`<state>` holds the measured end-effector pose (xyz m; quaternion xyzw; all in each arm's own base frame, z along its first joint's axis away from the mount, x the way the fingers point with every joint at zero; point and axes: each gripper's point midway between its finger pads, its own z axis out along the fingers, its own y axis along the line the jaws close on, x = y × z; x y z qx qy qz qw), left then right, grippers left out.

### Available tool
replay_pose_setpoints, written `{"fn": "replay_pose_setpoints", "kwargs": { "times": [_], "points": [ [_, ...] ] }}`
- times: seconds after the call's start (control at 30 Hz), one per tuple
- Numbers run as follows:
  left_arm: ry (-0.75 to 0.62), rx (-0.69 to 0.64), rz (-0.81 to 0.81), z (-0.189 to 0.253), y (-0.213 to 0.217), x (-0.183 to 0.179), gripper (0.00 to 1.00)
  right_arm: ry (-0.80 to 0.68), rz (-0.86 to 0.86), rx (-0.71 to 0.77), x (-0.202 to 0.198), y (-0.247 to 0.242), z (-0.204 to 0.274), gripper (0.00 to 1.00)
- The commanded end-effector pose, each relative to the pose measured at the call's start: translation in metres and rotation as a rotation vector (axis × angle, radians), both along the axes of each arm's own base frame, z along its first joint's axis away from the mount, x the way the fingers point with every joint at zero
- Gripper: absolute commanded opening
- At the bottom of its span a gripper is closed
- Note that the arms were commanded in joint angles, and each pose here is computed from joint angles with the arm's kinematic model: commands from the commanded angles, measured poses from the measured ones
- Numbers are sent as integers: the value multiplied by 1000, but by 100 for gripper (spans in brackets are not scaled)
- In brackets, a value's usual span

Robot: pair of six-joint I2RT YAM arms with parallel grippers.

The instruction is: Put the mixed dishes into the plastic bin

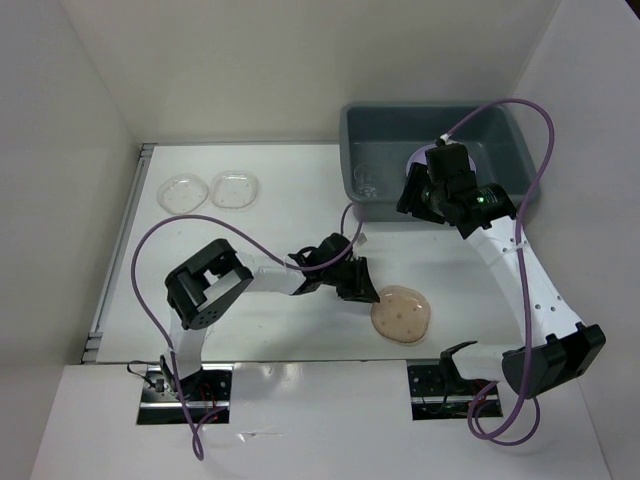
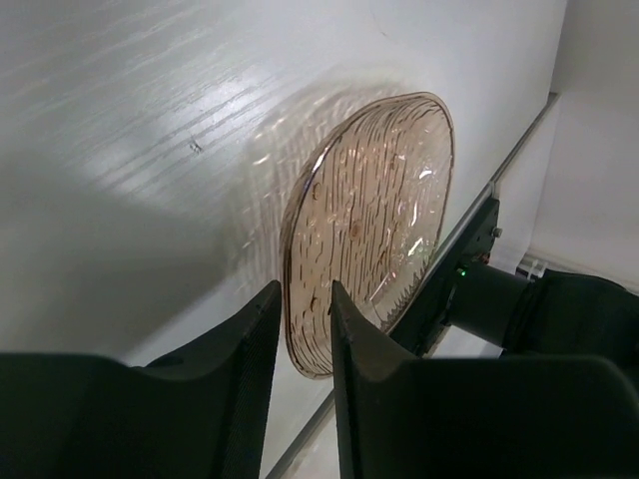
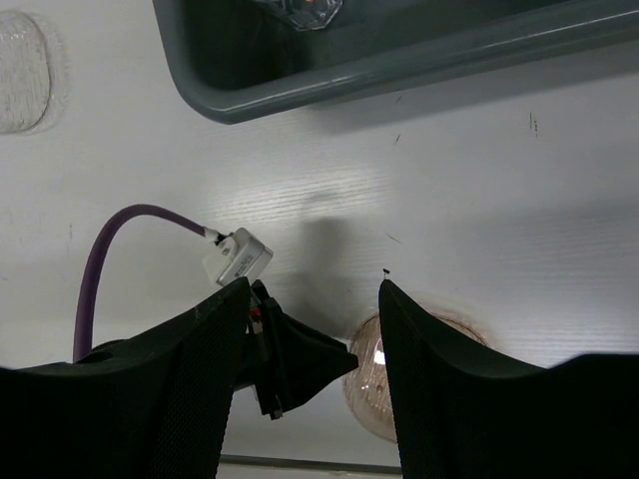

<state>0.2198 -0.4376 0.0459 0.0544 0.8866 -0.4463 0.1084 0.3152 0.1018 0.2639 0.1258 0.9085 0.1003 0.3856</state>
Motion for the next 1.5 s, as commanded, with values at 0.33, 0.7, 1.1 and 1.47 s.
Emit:
{"fn": "replay_pose_setpoints", "kwargs": {
  "times": [0.33, 0.7, 1.1, 1.47],
  "points": [
    [6, -2, -70, -11, -17, -7, 21, -22, -23, -14, -4, -8, 10, 60],
    [16, 58, -4, -20, -10, -4, 0, -32, -7, 18, -8, -4, 15, 60],
    [-62, 159, 269, 5, 73, 42, 0, -41, 53, 53, -5, 9, 12, 60],
    [-105, 212, 558, 32, 179, 77, 0, 13, 228, 137, -2, 44, -19, 66]
  ]
}}
